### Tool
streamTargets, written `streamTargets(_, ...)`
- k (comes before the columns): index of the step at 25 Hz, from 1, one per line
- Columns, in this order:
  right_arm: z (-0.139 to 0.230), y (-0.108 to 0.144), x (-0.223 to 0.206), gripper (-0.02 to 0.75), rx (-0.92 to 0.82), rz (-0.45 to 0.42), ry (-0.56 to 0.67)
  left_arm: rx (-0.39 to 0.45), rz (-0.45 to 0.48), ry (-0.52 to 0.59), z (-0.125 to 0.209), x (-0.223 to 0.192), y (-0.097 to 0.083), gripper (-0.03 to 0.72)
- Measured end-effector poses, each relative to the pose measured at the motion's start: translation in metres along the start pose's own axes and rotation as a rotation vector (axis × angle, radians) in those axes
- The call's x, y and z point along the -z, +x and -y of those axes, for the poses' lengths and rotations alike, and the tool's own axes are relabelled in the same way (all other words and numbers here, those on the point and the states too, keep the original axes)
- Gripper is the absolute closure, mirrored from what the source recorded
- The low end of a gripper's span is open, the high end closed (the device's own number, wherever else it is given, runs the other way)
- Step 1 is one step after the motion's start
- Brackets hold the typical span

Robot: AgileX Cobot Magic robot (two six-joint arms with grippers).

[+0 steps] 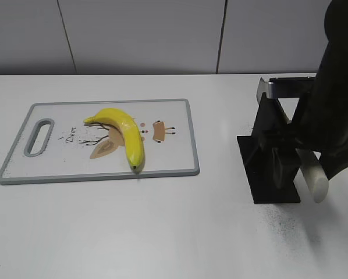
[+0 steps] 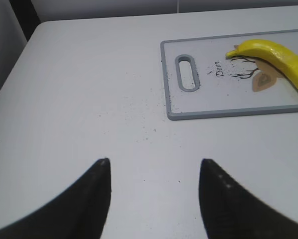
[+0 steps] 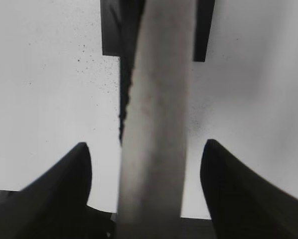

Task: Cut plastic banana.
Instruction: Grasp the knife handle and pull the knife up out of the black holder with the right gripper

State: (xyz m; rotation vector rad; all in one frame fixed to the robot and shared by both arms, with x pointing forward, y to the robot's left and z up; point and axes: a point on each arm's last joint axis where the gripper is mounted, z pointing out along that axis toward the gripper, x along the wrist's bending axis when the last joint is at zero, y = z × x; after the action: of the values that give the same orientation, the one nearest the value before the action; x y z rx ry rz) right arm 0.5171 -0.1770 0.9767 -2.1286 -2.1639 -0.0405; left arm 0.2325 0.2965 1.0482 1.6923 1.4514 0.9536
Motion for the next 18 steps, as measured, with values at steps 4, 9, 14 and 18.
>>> streamTargets(4, 0.002, 0.001, -0.001, 0.516, -0.016, -0.008, 0.034, 0.000, 0.000, 0.000, 0.000, 0.000, 0.000, 0.143)
streamTargets(9, 0.003, 0.002, -0.001, 0.543, -0.038, -0.014, 0.043, 0.000, 0.000, 0.000, 0.000, 0.000, 0.000, 0.143)
streamTargets(14, 0.003, 0.002, -0.001, 0.543, -0.042, -0.015, 0.041, 0.000, 0.000, 0.000, 0.000, 0.000, 0.000, 0.143)
streamTargets(18, 0.006, 0.003, 0.015, 0.543, -0.048, -0.042, 0.004, 0.000, 0.000, 0.000, 0.000, 0.000, 0.000, 0.143)
